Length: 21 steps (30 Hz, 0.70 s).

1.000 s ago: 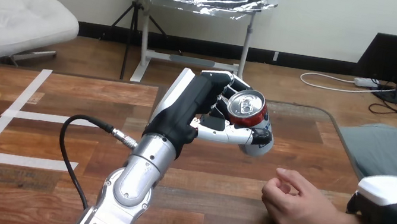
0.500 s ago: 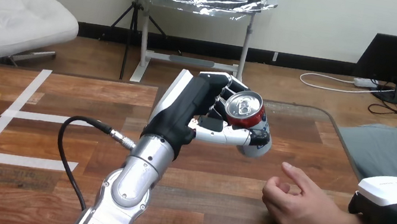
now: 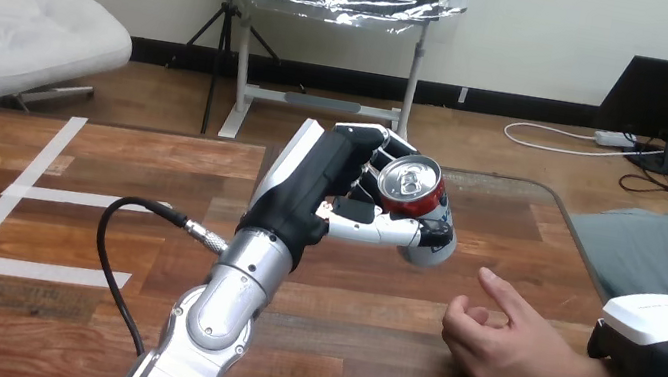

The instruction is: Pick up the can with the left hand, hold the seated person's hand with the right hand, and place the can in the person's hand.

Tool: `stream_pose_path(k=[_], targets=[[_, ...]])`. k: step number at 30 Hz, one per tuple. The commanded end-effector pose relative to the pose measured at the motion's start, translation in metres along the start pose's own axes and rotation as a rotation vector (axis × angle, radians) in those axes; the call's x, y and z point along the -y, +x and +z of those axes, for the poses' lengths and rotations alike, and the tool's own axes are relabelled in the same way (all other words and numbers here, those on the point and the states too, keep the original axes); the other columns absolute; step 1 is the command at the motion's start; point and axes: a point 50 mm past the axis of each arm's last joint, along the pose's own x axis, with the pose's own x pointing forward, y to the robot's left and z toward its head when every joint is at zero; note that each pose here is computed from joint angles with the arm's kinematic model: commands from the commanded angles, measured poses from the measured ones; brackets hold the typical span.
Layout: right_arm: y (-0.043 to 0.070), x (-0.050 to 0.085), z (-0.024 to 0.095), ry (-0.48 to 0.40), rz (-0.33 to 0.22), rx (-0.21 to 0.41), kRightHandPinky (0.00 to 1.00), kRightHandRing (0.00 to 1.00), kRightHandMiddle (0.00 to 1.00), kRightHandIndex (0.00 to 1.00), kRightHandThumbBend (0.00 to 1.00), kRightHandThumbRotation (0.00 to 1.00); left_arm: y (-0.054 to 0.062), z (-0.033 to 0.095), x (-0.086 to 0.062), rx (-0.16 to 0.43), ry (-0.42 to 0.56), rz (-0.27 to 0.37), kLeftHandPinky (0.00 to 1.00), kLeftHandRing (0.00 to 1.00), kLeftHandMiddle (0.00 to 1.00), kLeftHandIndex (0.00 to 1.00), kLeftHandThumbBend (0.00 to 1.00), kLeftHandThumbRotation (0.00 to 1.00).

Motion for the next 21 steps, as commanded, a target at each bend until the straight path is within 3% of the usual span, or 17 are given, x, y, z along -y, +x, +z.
stream_pose_path(k=[1, 13, 21], targets=[[0.0031, -0.005, 0.005, -0.017, 0.013, 0.016, 0.16, 0.25, 0.36, 0.39, 0.71, 0.0, 0.0087, 0.0222, -0.0113, 0.088, 0.008, 0.037, 0.37, 0.4, 0.44, 0.49, 0.63, 0.0], [-0.0004, -0.0025, 0.0032, -0.009, -0.006, 0.014, 0.15, 0.24, 0.34, 0.37, 0.71, 0.0, 0.0091, 0.0202, -0.0099, 0.09, -0.017, 0.028, 0.37, 0.4, 0.44, 0.49, 0.62, 0.0], [-0.0051, 0.0034, 0.0002, 0.045, -0.062, 0.013, 0.14, 0.22, 0.31, 0.35, 0.73, 0.0, 0.0101, 0.0187, -0.0085, 0.089, -0.023, 0.019, 0.36, 0.4, 0.44, 0.5, 0.62, 0.0]])
